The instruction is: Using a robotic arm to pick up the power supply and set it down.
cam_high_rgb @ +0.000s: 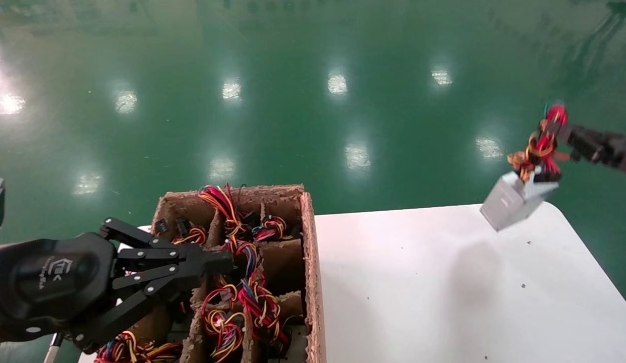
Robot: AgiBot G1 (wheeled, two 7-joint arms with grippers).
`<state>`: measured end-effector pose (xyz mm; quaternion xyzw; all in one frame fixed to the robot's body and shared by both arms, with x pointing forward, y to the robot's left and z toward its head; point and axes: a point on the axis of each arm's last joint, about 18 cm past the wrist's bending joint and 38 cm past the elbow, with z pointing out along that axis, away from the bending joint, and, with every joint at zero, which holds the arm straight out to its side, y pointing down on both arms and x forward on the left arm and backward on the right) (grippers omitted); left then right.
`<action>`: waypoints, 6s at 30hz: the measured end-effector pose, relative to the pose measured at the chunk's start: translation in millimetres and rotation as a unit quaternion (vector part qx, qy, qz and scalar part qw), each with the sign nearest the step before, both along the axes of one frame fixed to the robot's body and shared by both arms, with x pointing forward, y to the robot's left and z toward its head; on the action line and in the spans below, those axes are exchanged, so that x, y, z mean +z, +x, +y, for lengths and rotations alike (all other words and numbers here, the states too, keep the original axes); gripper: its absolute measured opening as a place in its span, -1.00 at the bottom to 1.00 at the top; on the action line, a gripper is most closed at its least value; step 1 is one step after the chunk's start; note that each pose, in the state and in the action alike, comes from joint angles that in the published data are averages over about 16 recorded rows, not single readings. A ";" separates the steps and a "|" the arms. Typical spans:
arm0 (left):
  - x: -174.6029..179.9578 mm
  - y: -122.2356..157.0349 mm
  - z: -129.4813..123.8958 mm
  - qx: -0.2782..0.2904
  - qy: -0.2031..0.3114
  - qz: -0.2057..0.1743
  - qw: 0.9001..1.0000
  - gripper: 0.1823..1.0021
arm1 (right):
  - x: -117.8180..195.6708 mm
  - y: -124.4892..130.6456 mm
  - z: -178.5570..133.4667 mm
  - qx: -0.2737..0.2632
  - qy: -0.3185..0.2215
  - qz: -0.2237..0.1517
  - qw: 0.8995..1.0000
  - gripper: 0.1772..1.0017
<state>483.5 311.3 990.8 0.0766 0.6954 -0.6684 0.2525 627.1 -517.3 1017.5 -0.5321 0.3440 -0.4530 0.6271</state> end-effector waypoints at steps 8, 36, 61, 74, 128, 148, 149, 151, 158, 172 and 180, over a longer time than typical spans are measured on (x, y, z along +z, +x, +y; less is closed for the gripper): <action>0.0 0.0 0.0 0.000 0.000 0.000 1.000 -0.98 | -27.5 17.8 -18.8 -0.058 0.015 0.046 0.997 -0.95; 0.0 0.0 0.0 0.000 0.000 0.000 1.000 -0.98 | -43.1 22.8 -51.5 -0.139 0.021 0.077 0.987 -0.95; 0.0 0.0 0.0 0.000 0.000 0.000 1.000 -0.98 | -51.3 33.8 -56.0 -0.177 0.024 0.093 0.979 -0.95; 0.0 0.0 0.0 0.000 0.000 0.000 1.000 -0.98 | -43.8 31.4 -50.6 -0.160 0.001 0.090 0.983 -0.95; 0.0 0.0 0.0 0.000 0.000 0.000 1.000 -0.98 | -34.4 -3.0 -54.1 -0.099 -0.044 0.098 0.989 0.21; 0.0 0.0 0.0 0.000 0.000 0.000 1.000 -0.98 | -10.3 -9.2 -38.9 -0.060 -0.068 0.037 0.995 0.92; 0.0 0.0 0.0 0.000 0.000 0.000 1.000 -0.98 | -9.3 -9.0 -36.9 -0.056 -0.068 0.033 0.996 0.93; 0.0 0.0 0.0 0.000 0.000 0.000 1.000 -0.98 | -7.2 -8.8 -32.7 -0.048 -0.070 0.026 0.996 0.96; 0.0 0.0 0.0 0.000 0.000 0.000 1.000 -0.98 | 0.9 -10.4 -14.3 -0.013 -0.082 0.001 0.997 1.00; 0.0 0.0 0.0 0.000 0.000 0.000 1.000 -0.95 | 12.9 -23.6 41.2 0.088 -0.119 -0.045 0.988 1.00; 0.0 0.0 0.0 0.000 0.000 0.000 1.000 -0.83 | 13.9 -38.2 76.7 0.153 -0.141 -0.066 0.976 1.00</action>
